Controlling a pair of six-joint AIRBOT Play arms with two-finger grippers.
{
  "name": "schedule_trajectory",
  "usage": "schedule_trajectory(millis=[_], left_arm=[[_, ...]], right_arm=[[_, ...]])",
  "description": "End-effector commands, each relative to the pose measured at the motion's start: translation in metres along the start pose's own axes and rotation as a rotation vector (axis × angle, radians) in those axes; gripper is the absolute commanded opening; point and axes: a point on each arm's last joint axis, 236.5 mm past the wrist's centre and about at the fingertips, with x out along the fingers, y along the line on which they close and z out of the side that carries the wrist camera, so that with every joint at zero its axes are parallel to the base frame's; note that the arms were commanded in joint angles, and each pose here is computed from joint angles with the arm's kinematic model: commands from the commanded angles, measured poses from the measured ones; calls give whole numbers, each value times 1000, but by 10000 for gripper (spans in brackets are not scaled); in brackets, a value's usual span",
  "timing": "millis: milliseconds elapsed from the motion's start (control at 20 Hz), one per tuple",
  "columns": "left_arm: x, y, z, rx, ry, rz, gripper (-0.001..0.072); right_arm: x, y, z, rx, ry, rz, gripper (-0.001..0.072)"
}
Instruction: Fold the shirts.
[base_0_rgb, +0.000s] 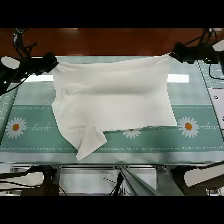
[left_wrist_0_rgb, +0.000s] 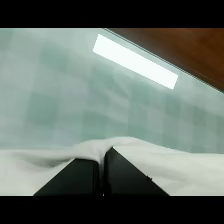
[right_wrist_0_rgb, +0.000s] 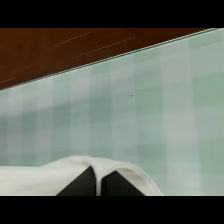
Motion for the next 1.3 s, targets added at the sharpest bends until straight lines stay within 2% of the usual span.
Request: schedule_trajectory(millis=[0, 350, 500, 600, 700, 900, 1150, 1200, 1250], left_arm=[[23, 16, 2, -25, 8, 22, 26], [14, 27, -29, 1, 165, 35, 27], [-5, 16, -75, 86, 373, -10, 27], [-20, 33, -110, 149, 537, 35, 27], [-30, 54, -135, 160, 636, 95, 27], [-29, 69, -168, 130, 692, 118, 28], [-28, 64, -175, 119, 703, 102, 28], [-29, 62, -177, 120, 711, 100, 32], [-30, 62, -179, 106, 721, 104, 181]], right_arm=[[48, -18, -6, 84, 95, 14, 25], [41, -48, -21, 141, 195, 1, 26], [17, -59, -39, 109, 300, 16, 26], [6, -68, -63, 77, 406, 10, 26], [1, -86, -87, 51, 499, -61, 27], [8, -97, -117, 95, 564, -71, 27], [10, -98, -126, 116, 580, -64, 27], [11, -95, -125, 122, 579, -52, 61], [10, -91, -126, 143, 581, -41, 382]])
